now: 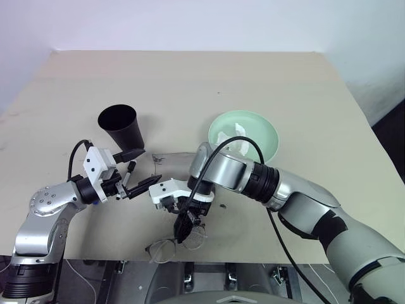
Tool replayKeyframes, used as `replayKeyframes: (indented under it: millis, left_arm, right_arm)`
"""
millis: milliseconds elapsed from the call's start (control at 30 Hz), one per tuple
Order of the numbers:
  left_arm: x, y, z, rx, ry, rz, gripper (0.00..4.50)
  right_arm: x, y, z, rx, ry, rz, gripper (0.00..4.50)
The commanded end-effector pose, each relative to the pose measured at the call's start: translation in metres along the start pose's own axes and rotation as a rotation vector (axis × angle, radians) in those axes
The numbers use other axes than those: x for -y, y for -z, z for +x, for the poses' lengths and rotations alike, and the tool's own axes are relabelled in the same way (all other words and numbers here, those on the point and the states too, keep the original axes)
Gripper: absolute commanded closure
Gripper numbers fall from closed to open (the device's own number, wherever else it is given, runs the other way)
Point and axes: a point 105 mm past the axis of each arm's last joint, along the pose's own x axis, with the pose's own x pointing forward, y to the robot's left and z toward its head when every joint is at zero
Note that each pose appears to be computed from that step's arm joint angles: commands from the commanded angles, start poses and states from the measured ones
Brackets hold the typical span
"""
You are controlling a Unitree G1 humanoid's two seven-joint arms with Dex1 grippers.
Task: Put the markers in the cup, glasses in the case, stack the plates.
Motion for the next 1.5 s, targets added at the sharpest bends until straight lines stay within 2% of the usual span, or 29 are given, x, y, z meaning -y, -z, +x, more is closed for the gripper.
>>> replayKeyframes:
  millis: [33,267,767,1033,1300,1500]
  left_arm:
    - [-0.001,-0.009,-0.001,0.021,-0.001,0.034,0.0]
    - [-0.001,-0.009,-0.001,0.022,-0.001,0.034,0.0]
    - [-0.009,-0.011,-0.009,0.018,-0.04,0.038,0.0]
    - [-0.012,-0.015,-0.022,0.009,-0.089,0.041,0.0]
    - [-0.009,-0.014,-0.045,-0.016,-0.16,0.009,0.0]
    - [-0.008,-0.004,-0.066,-0.062,-0.242,-0.005,0.0]
  right_arm:
    - [-0.002,-0.009,-0.002,0.016,0.0,-0.006,4.45]
    - [0.003,-0.01,-0.009,0.028,0.029,0.012,4.45]
    - [-0.026,-0.022,-0.08,0.238,0.034,0.022,4.45]
    - [-0.012,-0.019,-0.121,0.294,0.189,-0.049,4.45]
    - [0.005,-0.014,-0.128,0.272,0.23,-0.054,4.45]
    - [0.019,-0.02,-0.123,0.24,0.237,-0.072,4.45]
